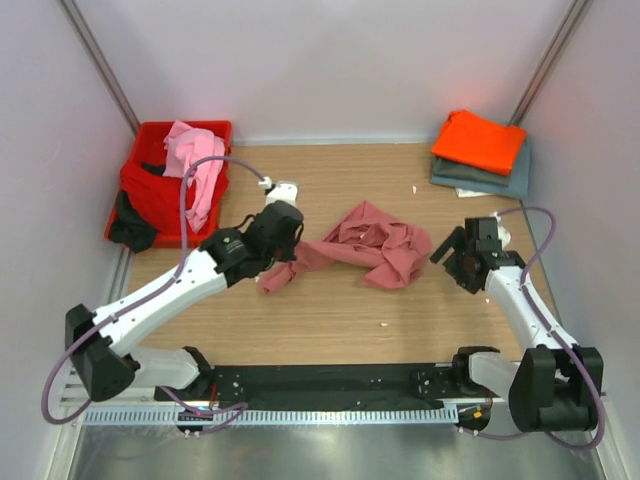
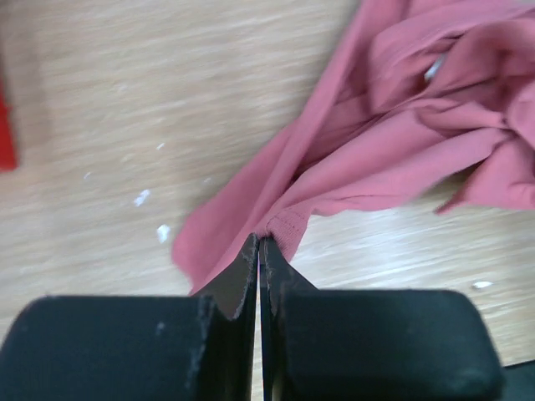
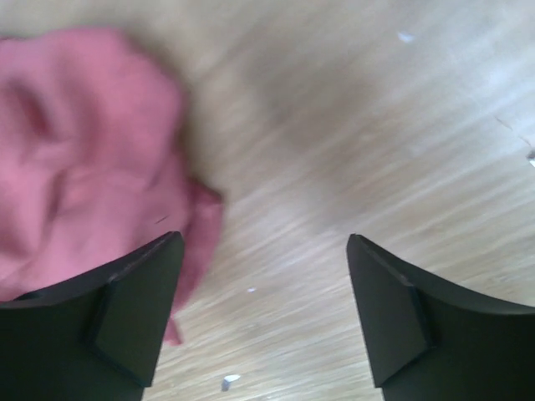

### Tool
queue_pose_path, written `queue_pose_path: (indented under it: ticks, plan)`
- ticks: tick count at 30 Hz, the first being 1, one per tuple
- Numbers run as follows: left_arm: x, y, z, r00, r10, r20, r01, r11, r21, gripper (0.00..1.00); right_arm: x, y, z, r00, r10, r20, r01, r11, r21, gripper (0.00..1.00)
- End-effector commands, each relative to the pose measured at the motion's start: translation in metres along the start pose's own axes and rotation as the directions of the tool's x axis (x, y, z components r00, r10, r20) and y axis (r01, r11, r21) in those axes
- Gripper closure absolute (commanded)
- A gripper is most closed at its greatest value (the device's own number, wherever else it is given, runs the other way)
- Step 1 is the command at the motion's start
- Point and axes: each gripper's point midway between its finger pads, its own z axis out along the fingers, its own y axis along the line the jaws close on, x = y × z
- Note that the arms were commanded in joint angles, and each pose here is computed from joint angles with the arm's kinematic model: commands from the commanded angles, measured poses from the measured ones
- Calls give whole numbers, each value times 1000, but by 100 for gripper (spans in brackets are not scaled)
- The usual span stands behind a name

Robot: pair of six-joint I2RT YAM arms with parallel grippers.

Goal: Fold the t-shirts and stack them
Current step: Flatten the tshirt out

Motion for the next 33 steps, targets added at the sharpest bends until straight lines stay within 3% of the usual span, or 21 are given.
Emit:
queue_pose_path:
  ticks: [1,7,15,19,25,33]
  plan:
    - [31,33,-6,996,15,-86,-18,999,-41,100,15,-10,15,984,157,-84,-163,984,-67,18]
    - [43,51,-13,995,-18,-100,12,998,-64,100,38,-5,15,981,130,-141,-148,981,-128,29]
    - [48,51,-11,993,-20,-118,12,997,-70,100,74,46,-30,992,-121,-32,107,953,-282,36]
    - [50,50,-9,992,-23,-124,14,997,-70,100,104,59,-29,976,-215,-40,196,943,-270,35]
    - [51,54,-10,993,-22,-120,12,996,-85,100,111,69,-6,951,-305,-44,287,928,-236,34]
    - [52,60,-11,993,-25,-114,13,994,-108,100,102,88,1,940,-341,-14,328,915,-236,52]
